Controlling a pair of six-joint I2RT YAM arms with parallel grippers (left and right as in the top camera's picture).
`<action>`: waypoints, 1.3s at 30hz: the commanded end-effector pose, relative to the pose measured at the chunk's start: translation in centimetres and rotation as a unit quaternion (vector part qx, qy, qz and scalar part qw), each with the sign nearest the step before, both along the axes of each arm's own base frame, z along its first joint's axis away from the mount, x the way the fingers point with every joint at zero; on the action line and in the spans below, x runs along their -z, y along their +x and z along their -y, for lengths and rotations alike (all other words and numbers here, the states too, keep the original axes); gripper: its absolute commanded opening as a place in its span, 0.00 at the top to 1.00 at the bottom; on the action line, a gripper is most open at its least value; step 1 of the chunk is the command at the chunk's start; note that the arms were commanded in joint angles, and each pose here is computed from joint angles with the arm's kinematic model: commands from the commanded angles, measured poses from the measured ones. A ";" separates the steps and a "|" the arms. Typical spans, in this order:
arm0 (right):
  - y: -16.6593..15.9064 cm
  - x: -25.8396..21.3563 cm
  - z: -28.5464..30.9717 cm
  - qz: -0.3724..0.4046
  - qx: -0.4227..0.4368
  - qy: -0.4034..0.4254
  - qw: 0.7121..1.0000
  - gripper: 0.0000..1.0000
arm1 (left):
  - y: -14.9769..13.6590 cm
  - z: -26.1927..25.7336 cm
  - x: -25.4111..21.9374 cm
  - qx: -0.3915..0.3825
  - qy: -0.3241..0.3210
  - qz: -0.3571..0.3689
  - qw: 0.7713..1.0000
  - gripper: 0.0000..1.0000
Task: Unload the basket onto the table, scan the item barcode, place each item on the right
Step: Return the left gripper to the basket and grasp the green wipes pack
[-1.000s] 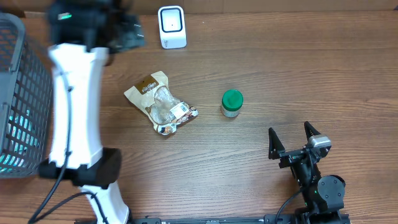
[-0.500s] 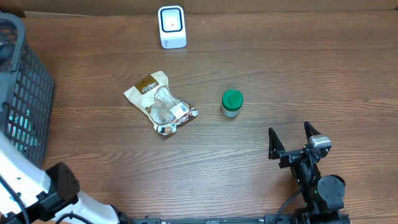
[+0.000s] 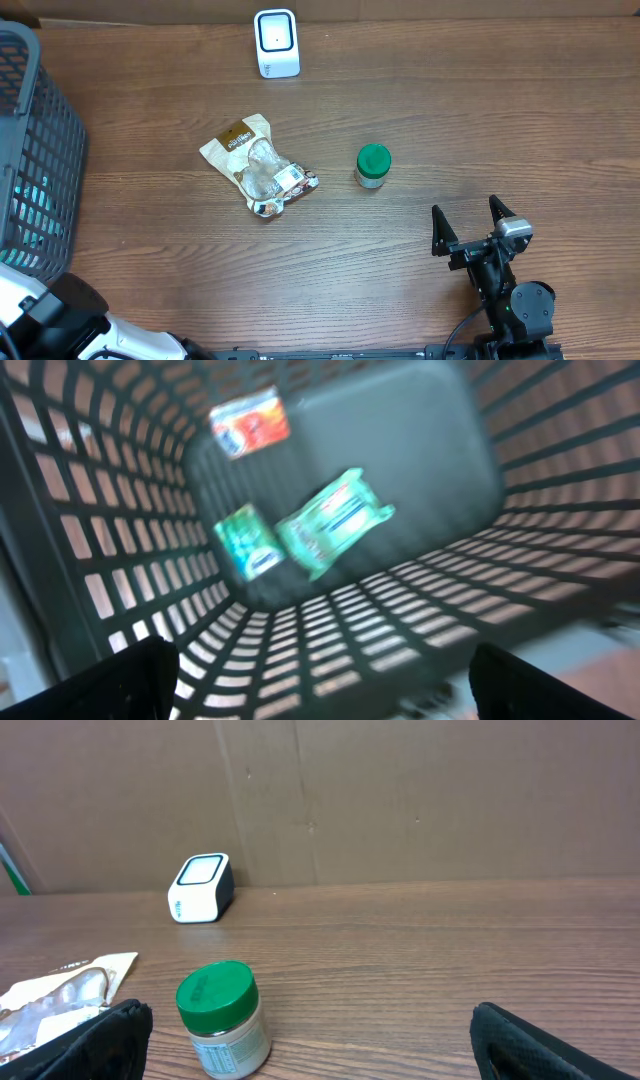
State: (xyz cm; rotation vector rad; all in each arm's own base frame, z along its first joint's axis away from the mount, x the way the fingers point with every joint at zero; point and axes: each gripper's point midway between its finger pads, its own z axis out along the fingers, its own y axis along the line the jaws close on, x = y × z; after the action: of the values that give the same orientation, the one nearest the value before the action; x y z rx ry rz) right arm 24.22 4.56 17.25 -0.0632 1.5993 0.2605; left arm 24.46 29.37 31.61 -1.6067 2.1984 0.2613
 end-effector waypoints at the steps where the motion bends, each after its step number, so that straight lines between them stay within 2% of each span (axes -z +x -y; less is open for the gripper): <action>1: 0.0 0.2 -0.1 0.001 -0.003 0.003 1.000 0.00 | -0.8 -1.0 1.7 0.014 -0.009 -0.021 1.000 0.05; 9: 0.0 0.2 -0.1 0.001 -0.003 0.003 1.000 0.00 | 0.7 -1.9 4.8 0.081 -0.023 -0.016 0.996 0.04; 18: 0.0 0.2 -0.1 0.001 -0.003 0.003 1.000 0.00 | 2.5 -3.9 8.8 0.157 0.006 -0.035 0.987 0.04; 23: 0.0 0.2 -0.1 0.001 -0.003 0.003 1.000 0.00 | 3.7 -5.3 10.4 0.167 0.031 -0.026 0.985 0.04; 30: 0.0 0.2 -0.1 0.001 -0.003 0.003 1.000 0.00 | 4.6 -6.3 13.1 0.225 0.061 -0.043 0.972 0.08; 32: 0.0 0.2 -0.1 0.001 -0.003 0.003 1.000 0.00 | 4.9 -6.4 14.4 0.227 0.060 -0.042 0.971 0.08; 35: 0.0 0.2 -0.1 0.001 -0.003 0.003 1.000 0.00 | 5.7 -5.7 17.4 0.270 0.042 -0.035 0.961 0.09; 39: 0.0 0.2 -0.1 0.001 -0.003 0.003 1.000 0.00 | 5.7 -5.7 20.1 0.272 0.026 -0.041 0.961 0.10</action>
State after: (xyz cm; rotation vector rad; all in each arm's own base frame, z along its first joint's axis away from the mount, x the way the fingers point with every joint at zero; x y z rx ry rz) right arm 24.22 4.56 17.25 -0.0629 1.5994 0.2608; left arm 29.92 35.64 14.66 -0.9739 2.4977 0.2878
